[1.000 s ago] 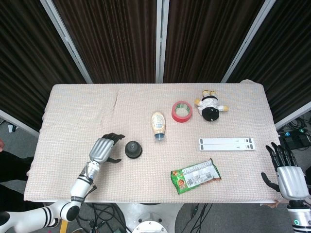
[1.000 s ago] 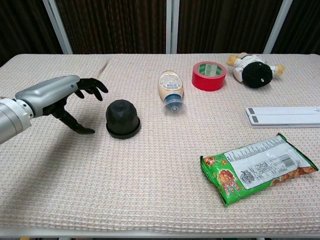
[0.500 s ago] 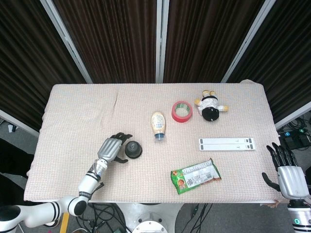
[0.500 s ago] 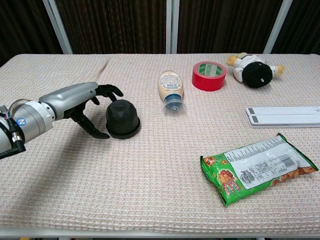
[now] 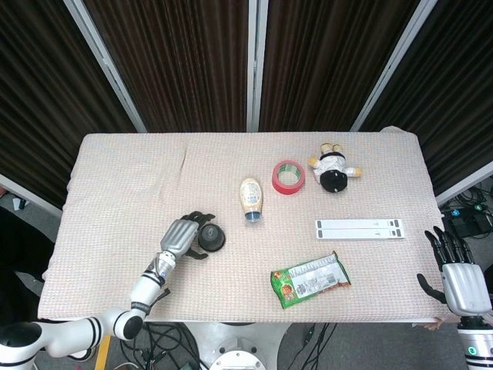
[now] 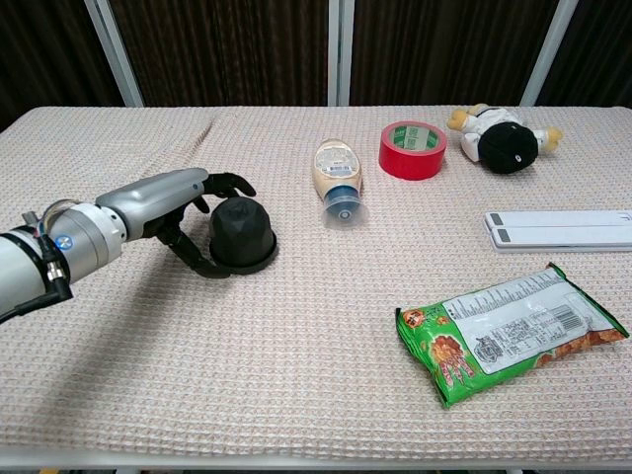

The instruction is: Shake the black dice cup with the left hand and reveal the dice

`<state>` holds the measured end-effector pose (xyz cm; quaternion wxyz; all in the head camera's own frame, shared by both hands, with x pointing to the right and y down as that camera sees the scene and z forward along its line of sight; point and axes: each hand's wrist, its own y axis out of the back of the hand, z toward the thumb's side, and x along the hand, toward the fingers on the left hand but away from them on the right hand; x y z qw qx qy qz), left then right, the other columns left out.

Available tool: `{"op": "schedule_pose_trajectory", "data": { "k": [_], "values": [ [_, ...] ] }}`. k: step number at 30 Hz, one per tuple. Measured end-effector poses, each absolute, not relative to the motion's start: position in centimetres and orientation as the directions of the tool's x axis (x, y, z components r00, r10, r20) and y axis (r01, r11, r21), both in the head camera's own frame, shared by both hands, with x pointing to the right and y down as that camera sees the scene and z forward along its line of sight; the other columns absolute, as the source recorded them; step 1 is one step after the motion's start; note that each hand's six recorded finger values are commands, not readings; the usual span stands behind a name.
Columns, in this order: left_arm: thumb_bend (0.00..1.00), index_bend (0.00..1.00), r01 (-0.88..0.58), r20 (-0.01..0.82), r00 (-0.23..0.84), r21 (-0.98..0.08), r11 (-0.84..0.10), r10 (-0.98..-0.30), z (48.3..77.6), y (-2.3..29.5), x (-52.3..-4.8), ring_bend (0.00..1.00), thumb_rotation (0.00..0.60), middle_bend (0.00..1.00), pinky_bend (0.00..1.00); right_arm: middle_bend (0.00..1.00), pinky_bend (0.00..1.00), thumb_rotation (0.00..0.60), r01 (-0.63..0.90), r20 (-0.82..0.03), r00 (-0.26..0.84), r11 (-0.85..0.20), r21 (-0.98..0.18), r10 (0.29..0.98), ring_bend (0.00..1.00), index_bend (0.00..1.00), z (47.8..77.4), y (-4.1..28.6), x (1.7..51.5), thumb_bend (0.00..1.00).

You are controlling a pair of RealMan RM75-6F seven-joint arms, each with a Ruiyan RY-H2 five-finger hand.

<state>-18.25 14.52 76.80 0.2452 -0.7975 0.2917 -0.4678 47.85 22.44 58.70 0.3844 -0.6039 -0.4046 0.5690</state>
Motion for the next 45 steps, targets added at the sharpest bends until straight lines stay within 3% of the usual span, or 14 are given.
{"op": "schedule_pose_trajectory", "data": {
  "k": [45],
  "values": [
    [0.03,0.17,-0.274,0.614,0.404,-0.626,-0.73,-0.678,78.1,14.5,-17.1,0.17,0.6,0.27,0.27,0.0,0.04,0.6,0.051,-0.384,0.002,-0.384,-0.922,0.923,0.0,0.0,58.9,22.5,48.6,0.2]
  ]
}}
